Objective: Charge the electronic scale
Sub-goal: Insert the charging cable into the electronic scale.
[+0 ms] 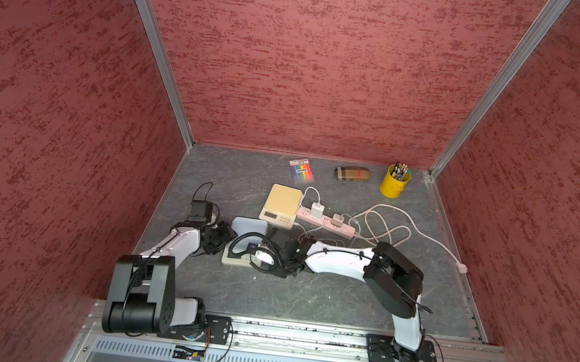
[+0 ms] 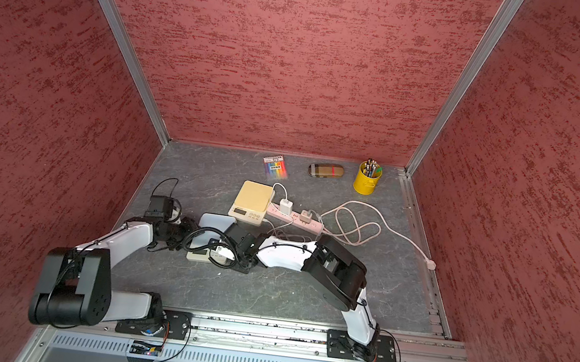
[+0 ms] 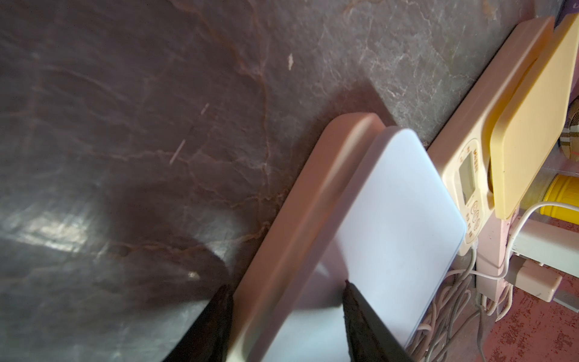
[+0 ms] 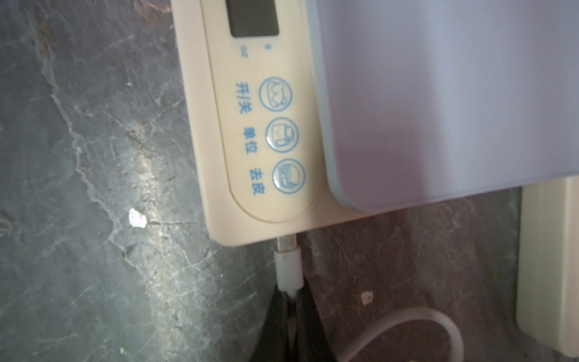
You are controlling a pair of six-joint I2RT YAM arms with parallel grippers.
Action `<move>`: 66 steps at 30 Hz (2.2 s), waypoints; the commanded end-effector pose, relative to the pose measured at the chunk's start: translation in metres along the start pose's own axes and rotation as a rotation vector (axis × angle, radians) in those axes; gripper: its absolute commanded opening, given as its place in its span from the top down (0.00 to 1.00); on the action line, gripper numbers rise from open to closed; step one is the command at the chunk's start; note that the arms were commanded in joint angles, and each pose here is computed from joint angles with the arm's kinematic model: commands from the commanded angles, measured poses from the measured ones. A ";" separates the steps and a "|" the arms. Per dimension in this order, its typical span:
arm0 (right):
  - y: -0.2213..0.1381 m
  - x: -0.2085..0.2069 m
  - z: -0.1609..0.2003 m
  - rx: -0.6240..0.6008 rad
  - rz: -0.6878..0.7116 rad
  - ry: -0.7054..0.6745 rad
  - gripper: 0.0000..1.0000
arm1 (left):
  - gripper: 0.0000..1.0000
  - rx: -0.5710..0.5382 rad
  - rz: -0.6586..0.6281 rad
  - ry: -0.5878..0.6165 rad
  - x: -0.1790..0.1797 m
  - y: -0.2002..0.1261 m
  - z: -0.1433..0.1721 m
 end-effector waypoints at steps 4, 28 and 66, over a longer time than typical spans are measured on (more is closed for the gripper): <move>-0.010 -0.010 -0.047 -0.196 0.064 0.065 1.00 | 0.44 0.307 -0.087 -0.111 0.024 0.012 0.056; -0.032 -0.003 -0.070 -0.287 -0.075 -0.047 1.00 | 0.48 0.308 -0.172 -0.128 0.025 0.009 0.079; -0.207 -0.065 -0.020 -0.529 0.572 0.295 0.10 | 0.00 -0.298 -0.025 0.382 -0.072 -0.108 -0.043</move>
Point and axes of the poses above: each gripper's point midway between its finger pads, its own y axis out along the fingers, its own x axis along the line the jaws close on, z = x × y, the point moved 8 cm from there along -y, back along the fingers
